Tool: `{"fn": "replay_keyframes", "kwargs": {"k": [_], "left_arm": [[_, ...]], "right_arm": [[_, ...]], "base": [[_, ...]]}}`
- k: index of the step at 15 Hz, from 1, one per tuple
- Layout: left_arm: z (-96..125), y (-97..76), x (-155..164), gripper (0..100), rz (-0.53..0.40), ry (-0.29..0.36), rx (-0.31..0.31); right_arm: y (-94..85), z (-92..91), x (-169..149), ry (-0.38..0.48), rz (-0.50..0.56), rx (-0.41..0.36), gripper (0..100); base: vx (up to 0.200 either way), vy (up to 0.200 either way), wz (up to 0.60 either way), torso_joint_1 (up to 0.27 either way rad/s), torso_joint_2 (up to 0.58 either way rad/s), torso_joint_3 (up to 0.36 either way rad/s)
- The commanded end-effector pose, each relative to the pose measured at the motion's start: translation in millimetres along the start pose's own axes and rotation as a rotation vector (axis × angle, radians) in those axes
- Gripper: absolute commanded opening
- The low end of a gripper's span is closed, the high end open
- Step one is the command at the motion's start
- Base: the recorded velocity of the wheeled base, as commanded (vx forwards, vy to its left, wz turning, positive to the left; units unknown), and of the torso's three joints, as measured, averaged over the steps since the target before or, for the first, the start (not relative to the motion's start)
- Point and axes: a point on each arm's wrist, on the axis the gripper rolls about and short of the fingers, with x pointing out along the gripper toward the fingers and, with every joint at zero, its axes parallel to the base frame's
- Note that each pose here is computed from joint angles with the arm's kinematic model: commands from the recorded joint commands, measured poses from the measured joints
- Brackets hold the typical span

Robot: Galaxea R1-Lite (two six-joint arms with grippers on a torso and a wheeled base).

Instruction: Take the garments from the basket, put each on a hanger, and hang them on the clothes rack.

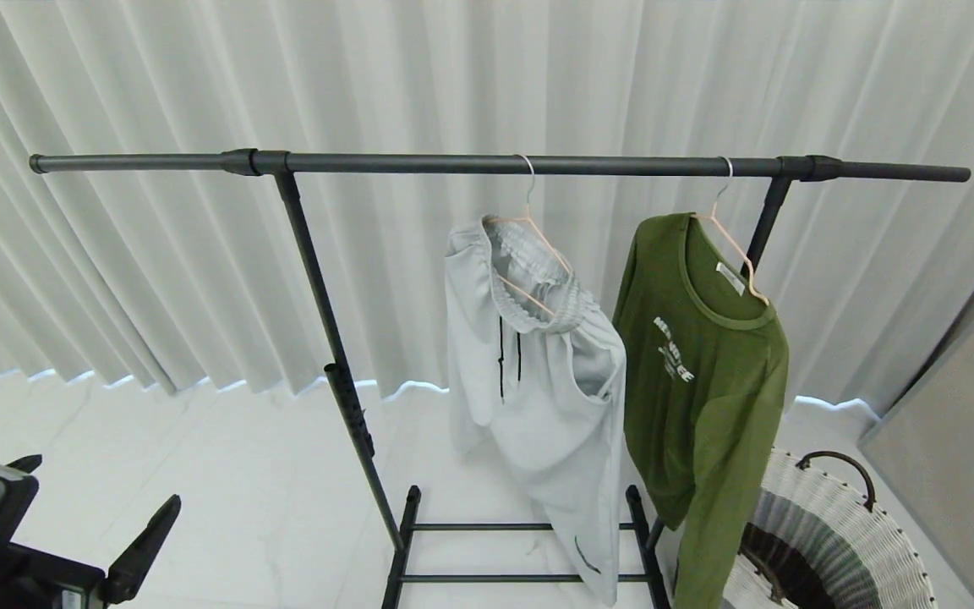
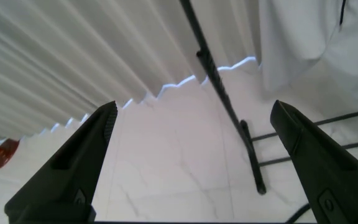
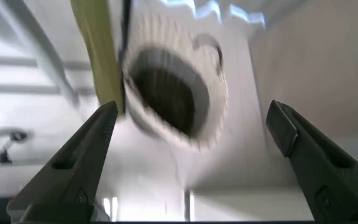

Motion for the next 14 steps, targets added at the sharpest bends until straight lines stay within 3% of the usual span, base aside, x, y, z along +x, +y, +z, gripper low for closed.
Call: {"fn": "replay_keyframes", "kwargs": {"k": [1,3,5,7,9,14], "left_arm": [[-5.6,4.1,-18.3,100,0.100,-0.006,-0.014],[-14.2,5.6,-35.6,100,0.215,0.043,-0.031],[-27.1,0.6,-56.6,100,0.261,0.066,-0.045],[-43.0,-7.8,-79.0,100,0.284,0.039,-0.047],[-61.9,-17.8,-97.4,100,0.309,-0.003,-0.045],[-62.7,-17.2,-101.0,100,0.357,0.001,-0.052]], "right_arm": [[-5.2,-27.5,-28.3,-0.029,-0.044,0.031,100],[-4.4,-55.0,-40.0,-0.015,-0.051,0.032,100],[-2.1,-79.4,-44.0,-0.011,-0.086,0.042,100],[1.1,-101.4,-46.1,0.005,-0.176,0.063,100],[4.7,-119.9,-43.5,-0.024,-0.194,0.080,100],[6.4,-137.0,-48.4,-0.161,-0.161,0.117,100]], "base": [[0.000,0.000,0.00,0.000,0.00,0.000],[0.000,0.000,0.00,0.000,0.00,0.000],[0.000,0.000,0.00,0.000,0.00,0.000],[0.000,0.000,0.00,0.000,0.00,0.000],[0.000,0.000,0.00,0.000,0.00,0.000],[0.000,0.000,0.00,0.000,0.00,0.000]]}}
